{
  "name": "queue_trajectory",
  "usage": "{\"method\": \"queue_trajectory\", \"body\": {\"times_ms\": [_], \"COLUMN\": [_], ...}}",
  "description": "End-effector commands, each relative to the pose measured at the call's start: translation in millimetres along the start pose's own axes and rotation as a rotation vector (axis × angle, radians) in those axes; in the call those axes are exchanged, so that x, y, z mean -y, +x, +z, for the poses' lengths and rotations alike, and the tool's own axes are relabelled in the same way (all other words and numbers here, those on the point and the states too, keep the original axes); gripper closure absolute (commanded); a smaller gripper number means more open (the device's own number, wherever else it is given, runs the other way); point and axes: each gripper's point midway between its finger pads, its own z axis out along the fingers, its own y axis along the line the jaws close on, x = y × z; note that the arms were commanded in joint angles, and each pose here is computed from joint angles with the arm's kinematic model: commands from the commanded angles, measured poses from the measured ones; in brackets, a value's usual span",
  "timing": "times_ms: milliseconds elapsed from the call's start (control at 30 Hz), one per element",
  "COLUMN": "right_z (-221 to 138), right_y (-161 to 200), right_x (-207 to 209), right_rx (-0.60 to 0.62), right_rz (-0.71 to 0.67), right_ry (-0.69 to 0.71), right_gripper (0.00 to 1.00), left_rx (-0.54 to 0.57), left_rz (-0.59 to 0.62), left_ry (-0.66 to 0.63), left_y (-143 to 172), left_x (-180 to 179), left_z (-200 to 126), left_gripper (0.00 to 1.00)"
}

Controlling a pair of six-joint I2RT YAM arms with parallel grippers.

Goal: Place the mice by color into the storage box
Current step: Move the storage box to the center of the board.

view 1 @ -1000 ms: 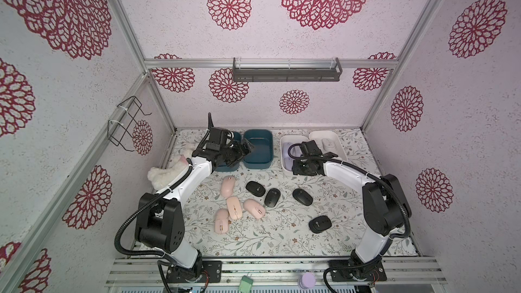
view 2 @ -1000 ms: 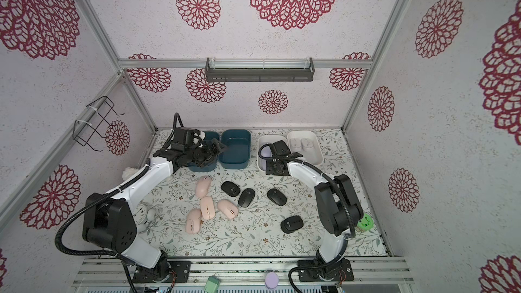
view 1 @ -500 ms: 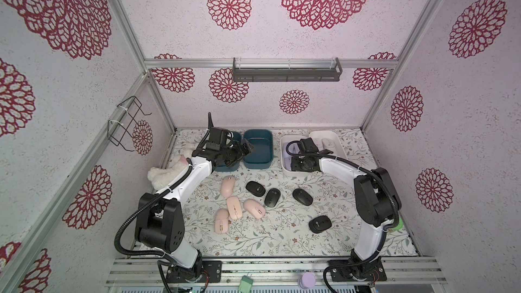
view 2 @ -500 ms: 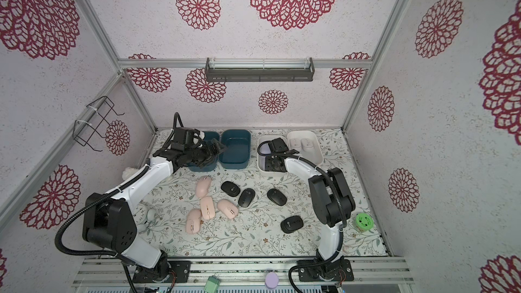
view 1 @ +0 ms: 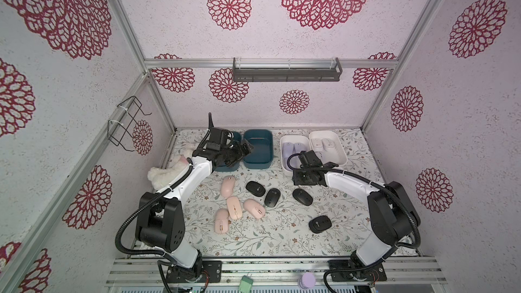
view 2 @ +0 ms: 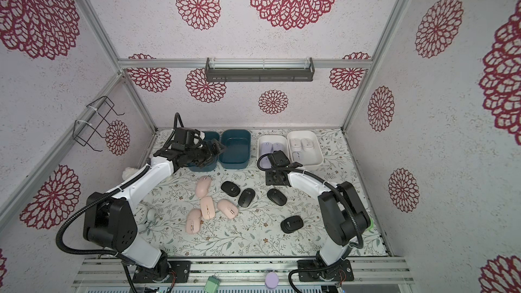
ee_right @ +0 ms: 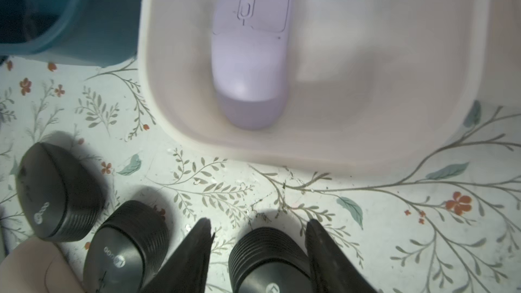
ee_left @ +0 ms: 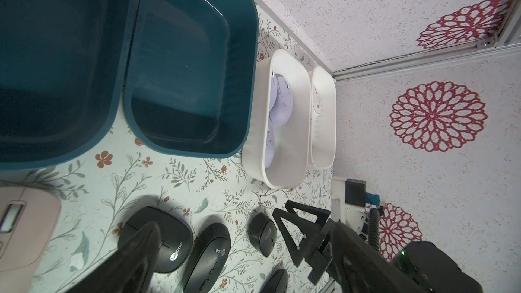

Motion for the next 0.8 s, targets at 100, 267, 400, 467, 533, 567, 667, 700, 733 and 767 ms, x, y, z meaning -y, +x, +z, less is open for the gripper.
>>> {"method": "queue_trajectory", "body": {"times_ms": [100,267,400,467,533,567,667,700,733,767], "right_z": [11.4,23.1,19.9,14.9,3.3,-3.4,-27.5,-33.8,-38.1,-42.4], "right_y": [-52.0,-70.6,-78.6,-79.2,-78.2,-77.4,-75.2,-73.0,-70.5,-66.7], "right_x": [3.3,13.1,21.6,20.0,17.1,18.1,28.3,37.0,47.0,59.2], "right_rx": [0.095,0.098,0.113,0.112,0.121,0.131,0.176,0.185,0.191,0.196], "right_rz": [0.035,0.05,0.03,0.022,0.006,0.004,0.01,0.019,0.036,0.055], "right_ry": [0.019,0.05,0.086,0.064,0.043,0.042,0.064,0.088,0.117,0.15], "right_gripper": [0.43,0.43,0.43,0.43,0.43,0.43,0.43,0.43,0.42,0.42], "left_rx": [0.017,0.013,0.013,0.015,0.015,0.011,0.007,0.007,0.006,0.005], "left_rz": [0.016,0.014,0.015,0.016,0.018,0.017,0.02,0.022,0.022,0.023], "left_ry": [-0.01,-0.012,-0.014,-0.019,-0.026,-0.028,-0.04,-0.052,-0.065,-0.074], "left_y": [-7.1,-7.2,-7.5,-7.8,-7.8,-7.3,-7.4,-7.7,-8.5,-9.6], "left_x": [1.5,0.4,-0.3,-1.4,-2.9,-4.0,-7.1,-9.6,-12.7,-15.3], "left_z": [-0.4,1.4,1.2,1.4,2.7,3.5,6.3,7.4,8.1,8.9], "left_gripper": [0.03,0.03,0.03,0.03,0.03,0.03,0.03,0.03,0.03,0.03]}}
